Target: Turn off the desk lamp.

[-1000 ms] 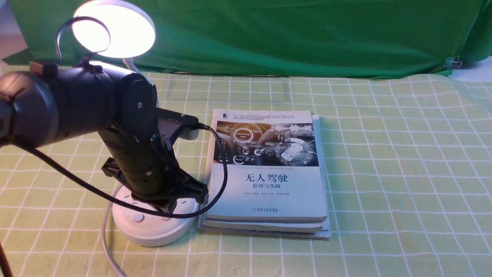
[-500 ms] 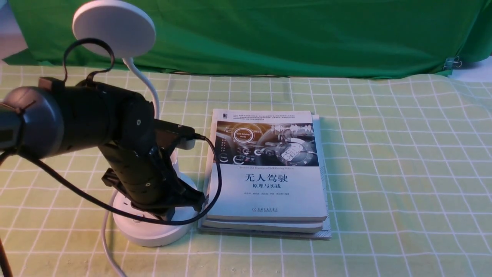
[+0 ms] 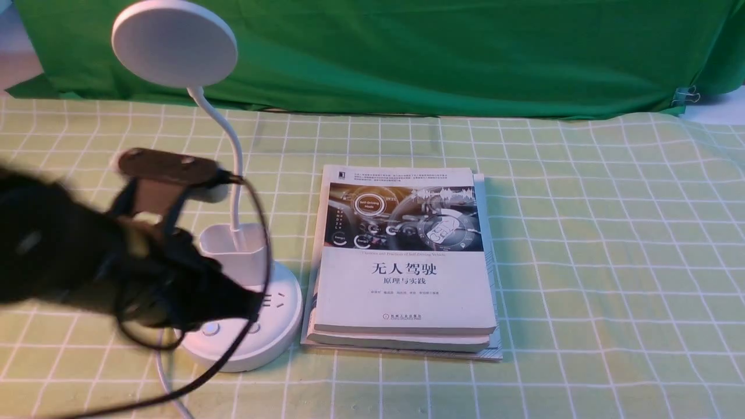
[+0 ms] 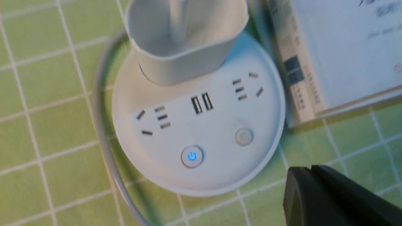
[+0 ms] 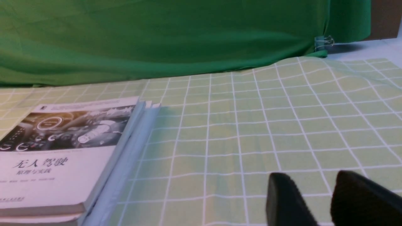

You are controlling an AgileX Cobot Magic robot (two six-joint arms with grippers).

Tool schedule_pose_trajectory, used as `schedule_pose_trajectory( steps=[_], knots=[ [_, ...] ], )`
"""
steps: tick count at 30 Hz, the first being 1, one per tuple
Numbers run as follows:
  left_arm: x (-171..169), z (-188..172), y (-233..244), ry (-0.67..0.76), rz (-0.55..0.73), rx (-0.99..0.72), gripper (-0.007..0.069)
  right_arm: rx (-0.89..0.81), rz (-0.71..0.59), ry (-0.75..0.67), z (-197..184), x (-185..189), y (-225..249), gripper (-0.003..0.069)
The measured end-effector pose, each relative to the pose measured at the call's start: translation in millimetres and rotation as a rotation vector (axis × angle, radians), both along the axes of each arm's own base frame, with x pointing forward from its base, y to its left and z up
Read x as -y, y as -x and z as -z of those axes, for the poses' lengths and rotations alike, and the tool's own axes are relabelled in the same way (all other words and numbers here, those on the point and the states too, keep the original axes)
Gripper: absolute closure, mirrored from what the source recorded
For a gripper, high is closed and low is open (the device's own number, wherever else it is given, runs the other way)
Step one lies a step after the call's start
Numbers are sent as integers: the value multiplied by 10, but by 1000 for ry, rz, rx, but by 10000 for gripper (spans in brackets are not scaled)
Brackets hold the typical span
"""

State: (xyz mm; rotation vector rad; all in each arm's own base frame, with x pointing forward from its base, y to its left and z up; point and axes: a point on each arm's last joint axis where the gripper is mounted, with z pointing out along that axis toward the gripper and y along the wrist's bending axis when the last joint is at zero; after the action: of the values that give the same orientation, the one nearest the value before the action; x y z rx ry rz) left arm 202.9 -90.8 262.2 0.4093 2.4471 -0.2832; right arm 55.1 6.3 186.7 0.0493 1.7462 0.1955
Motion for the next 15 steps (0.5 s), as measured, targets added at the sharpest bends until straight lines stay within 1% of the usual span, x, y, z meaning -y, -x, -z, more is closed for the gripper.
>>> schedule_pose_trajectory(
  steps=[6, 7, 8, 10, 15],
  knots=[
    [-270, 31, 546, 193, -68, 424, 624, 0, 0, 0, 0, 0, 0, 420],
    [-273, 51, 549, 193, -69, 426, 624, 0, 0, 0, 0, 0, 0, 420],
    [-323, 85, 645, 218, -77, 494, 624, 0, 0, 0, 0, 0, 0, 420],
    [-375, 129, 752, 241, -83, 551, 624, 0, 0, 0, 0, 0, 0, 420],
    [-443, 264, 903, 255, -87, 588, 624, 1, 0, 0, -1, 0, 0, 420]
  ],
)
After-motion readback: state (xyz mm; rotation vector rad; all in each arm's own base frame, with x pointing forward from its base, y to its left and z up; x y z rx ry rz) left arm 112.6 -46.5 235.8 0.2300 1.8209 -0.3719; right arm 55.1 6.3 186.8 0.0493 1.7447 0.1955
